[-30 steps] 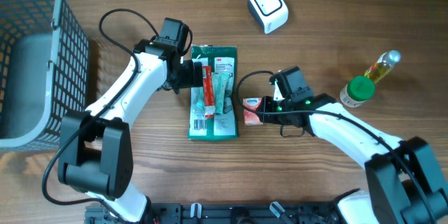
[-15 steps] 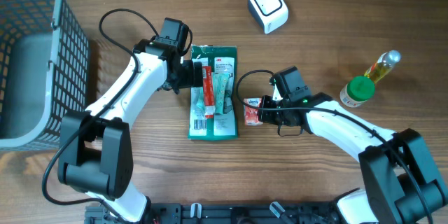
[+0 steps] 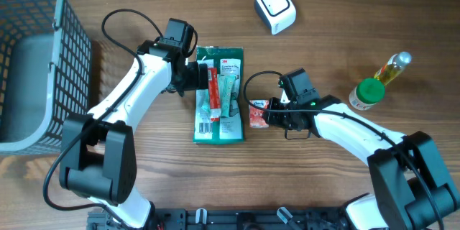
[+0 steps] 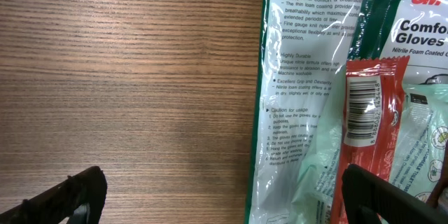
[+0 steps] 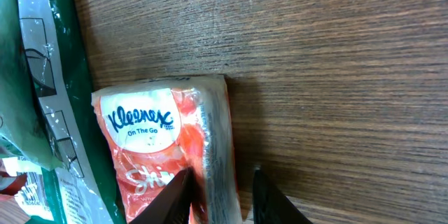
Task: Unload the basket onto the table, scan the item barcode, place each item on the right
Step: 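Push the Kleenex pack left against the glove packet with the right gripper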
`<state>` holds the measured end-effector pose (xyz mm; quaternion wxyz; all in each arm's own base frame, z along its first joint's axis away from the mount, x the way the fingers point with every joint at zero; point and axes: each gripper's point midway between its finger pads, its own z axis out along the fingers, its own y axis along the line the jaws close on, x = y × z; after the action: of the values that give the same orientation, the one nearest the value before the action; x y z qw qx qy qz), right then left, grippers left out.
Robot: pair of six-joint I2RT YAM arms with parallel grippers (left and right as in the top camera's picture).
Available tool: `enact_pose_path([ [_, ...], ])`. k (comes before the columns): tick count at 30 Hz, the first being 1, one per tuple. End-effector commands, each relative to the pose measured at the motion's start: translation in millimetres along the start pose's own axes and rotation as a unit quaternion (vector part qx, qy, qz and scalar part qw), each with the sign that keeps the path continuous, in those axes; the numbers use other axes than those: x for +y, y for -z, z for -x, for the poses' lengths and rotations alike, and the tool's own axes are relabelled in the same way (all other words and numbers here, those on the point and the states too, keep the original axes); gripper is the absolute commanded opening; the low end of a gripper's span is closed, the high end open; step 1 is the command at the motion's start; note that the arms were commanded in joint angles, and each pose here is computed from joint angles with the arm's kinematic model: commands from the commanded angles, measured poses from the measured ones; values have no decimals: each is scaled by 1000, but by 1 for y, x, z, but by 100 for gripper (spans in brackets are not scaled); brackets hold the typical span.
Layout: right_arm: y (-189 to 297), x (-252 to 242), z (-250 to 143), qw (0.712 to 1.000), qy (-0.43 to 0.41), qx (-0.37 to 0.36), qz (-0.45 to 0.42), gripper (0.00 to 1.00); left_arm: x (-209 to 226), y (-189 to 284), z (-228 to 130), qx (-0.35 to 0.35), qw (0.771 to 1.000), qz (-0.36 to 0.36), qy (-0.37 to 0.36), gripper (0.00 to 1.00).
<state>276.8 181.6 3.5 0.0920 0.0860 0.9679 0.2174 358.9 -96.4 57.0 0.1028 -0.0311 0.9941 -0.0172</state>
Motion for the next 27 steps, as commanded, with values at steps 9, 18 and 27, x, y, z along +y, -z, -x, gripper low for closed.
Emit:
enact_pose_path([
  [9, -6, -6, -3, 1000, -12, 4, -8, 50, 0, 4, 0, -6, 1000, 1, 0, 100],
  [18, -5, -12, -6, 998, -53, 10, -18, 29, 0, 4, 0, -6, 1000, 1, 0, 100],
  [27, -5, -19, -6, 998, -44, 6, -36, 20, 0, 4, 0, -6, 1000, 1, 0, 100],
])
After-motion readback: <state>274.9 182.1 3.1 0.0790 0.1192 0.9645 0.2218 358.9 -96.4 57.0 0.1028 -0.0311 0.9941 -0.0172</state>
